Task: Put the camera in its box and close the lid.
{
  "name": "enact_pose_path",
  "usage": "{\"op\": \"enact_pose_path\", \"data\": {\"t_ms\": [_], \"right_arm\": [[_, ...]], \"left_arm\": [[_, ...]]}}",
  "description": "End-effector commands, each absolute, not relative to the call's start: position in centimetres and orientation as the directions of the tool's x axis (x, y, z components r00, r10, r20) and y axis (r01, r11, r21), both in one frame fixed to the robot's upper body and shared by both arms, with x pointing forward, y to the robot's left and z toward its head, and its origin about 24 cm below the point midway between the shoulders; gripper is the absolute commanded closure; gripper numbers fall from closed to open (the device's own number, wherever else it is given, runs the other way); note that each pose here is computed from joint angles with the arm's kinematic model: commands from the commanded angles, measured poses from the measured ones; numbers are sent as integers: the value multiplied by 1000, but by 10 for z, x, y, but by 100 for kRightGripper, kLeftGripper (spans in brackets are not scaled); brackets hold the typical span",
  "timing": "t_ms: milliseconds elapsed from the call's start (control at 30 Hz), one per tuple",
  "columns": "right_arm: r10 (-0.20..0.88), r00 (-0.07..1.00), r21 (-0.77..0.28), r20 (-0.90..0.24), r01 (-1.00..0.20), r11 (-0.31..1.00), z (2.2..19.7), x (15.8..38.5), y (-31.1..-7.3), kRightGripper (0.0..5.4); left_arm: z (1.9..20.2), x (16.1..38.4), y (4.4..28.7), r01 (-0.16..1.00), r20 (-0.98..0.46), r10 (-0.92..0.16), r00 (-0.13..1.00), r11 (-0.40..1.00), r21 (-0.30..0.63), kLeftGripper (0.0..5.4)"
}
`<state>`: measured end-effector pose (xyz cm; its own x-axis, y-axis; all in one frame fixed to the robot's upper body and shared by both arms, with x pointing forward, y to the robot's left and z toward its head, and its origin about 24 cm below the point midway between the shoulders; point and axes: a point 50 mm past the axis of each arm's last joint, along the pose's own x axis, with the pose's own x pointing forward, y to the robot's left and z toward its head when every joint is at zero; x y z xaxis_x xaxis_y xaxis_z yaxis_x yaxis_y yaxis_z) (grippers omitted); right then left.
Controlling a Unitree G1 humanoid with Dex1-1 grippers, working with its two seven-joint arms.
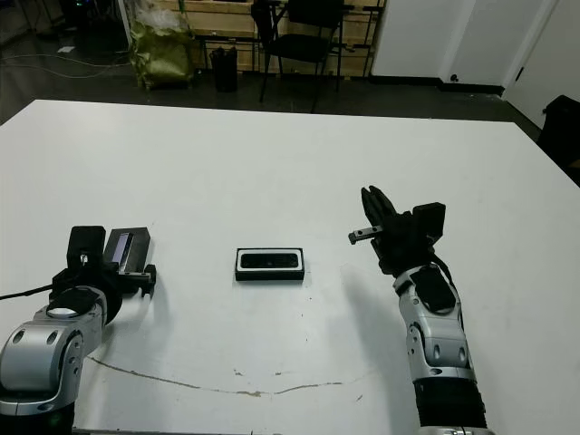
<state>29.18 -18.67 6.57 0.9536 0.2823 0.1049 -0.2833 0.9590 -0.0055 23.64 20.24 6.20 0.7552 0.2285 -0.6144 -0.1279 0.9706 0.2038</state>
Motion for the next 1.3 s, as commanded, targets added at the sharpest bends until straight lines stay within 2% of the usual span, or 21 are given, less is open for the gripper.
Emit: {"op": "enact_pose_path", "data": {"t_ms": [33, 233, 367, 400, 467, 533, 733, 900, 967, 1133, 1300], "right_arm": [[278, 956, -8, 93, -279, 960, 64, 291, -190, 540], [267, 960, -15, 84, -267, 964, 65, 290, -190, 540], [279, 956, 1, 91, -280, 960, 64, 290, -190, 540], [278, 956, -4, 89, -279, 960, 65, 290, -190, 540], [278, 956, -14, 89, -278, 960, 66, 290, -190, 540], [269, 959, -19, 87, -269, 963, 65, 290, -191, 540], [267, 960, -14, 86, -267, 964, 64, 291, -191, 540], [272, 957, -21, 101, -271, 962, 64, 291, -191, 540], [274, 956, -21, 103, -273, 962, 61, 292, -192, 540], [269, 959, -23, 88, -268, 963, 63, 292, -191, 540], [272, 958, -22, 95, -271, 962, 61, 292, -192, 540]], "left_arm": [[43, 228, 210, -166, -699, 255, 668, 967, 193, 2], [37, 226, 211, -205, -699, 218, 681, 973, 104, 2], [34, 226, 210, -325, -702, 202, 683, 945, -44, 45], [33, 226, 210, -360, -705, 214, 677, 931, -63, 44], [27, 227, 213, -414, -714, 228, 662, 905, -95, 11], [21, 228, 215, -442, -712, 239, 660, 890, -112, 13], [22, 229, 215, -394, -696, 241, 677, 917, -66, 148], [22, 228, 219, -242, -665, 201, 720, 970, 30, 261], [26, 230, 221, -168, -662, 202, 722, 979, 116, 269], [39, 234, 224, -32, -655, 195, 730, 967, 252, 269], [44, 238, 228, 50, -632, 164, 757, 951, 306, 269]]}}
